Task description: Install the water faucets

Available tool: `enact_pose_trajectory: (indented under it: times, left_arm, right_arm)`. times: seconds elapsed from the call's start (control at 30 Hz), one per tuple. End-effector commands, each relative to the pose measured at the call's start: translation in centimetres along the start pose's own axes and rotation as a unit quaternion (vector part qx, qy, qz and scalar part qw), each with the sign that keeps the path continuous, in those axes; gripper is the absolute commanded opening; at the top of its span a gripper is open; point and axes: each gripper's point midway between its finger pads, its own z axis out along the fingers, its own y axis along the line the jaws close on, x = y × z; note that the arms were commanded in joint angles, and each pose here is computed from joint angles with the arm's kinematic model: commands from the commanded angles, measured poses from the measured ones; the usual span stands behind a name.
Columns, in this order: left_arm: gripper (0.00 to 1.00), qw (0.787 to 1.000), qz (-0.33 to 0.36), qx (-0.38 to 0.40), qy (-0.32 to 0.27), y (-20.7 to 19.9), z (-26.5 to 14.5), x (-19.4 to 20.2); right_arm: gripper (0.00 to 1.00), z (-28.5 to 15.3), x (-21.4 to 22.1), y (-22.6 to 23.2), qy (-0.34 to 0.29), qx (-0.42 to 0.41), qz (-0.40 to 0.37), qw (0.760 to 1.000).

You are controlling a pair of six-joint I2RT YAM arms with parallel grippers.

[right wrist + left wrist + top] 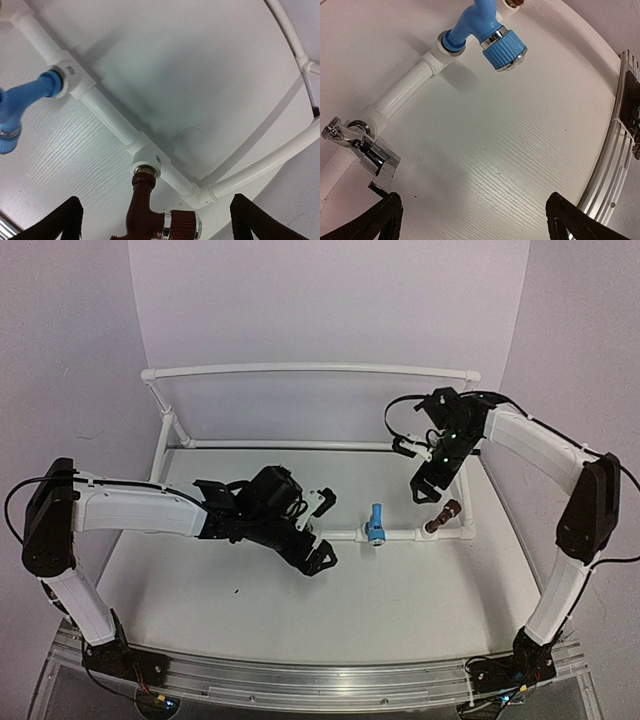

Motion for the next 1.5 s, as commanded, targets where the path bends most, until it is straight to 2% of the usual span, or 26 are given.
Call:
enact_pose_trajectory:
  times: [0.0,0.13,0.3,0.4,0.5,0.73,1.0,1.33,1.47]
  left_arm:
    - [1.00,0.999,0.010,0.013,-0.029,-0.6,-0.8,-2.4]
    - [1.00,0.999,0.012,0.017,-0.034,-0.8,-0.8,-2.5]
    - [1.00,0.999,0.016,0.024,-0.035,-1.1,-0.8,-2.6]
    - [1.00,0.999,0.018,0.027,-0.038,-1.2,-0.8,-2.8]
    - [1.00,0.999,0.019,0.029,-0.038,-1.3,-1.0,-2.9]
    - [1.00,0.999,0.016,0.026,-0.042,-1.2,-1.6,-2.4]
    - [1.00,0.999,0.016,0.024,-0.044,-1.0,-1.8,-2.2]
    - [1.00,0.999,0.016,0.023,-0.045,-1.0,-2.0,-2.2]
    - [1.00,0.998,0.017,0.023,-0.047,-1.1,-2.1,-2.4]
  right_arm:
    - [0.98,-7.5,-0.3,1.6,-0.072,-0.014,-0.158,0.985]
    - [0.95,-8.0,4.0,2.0,-0.025,0.020,-0.300,0.953]
    - [0.89,-7.9,8.1,2.9,-0.004,0.060,-0.478,0.876]
    - [0.86,-6.8,8.4,3.1,-0.005,0.074,-0.538,0.840]
    - [0.85,-5.7,7.7,3.0,-0.013,0.066,-0.565,0.822]
    - [0.80,-2.8,6.0,2.0,-0.008,0.040,-0.580,0.814]
    - [0.71,0.1,7.1,0.9,0.024,0.018,-0.591,0.806]
    - [0.65,2.3,6.6,0.0,0.040,0.018,-0.583,0.811]
    - [0.58,3.0,6.5,-0.1,0.041,0.019,-0.580,0.813]
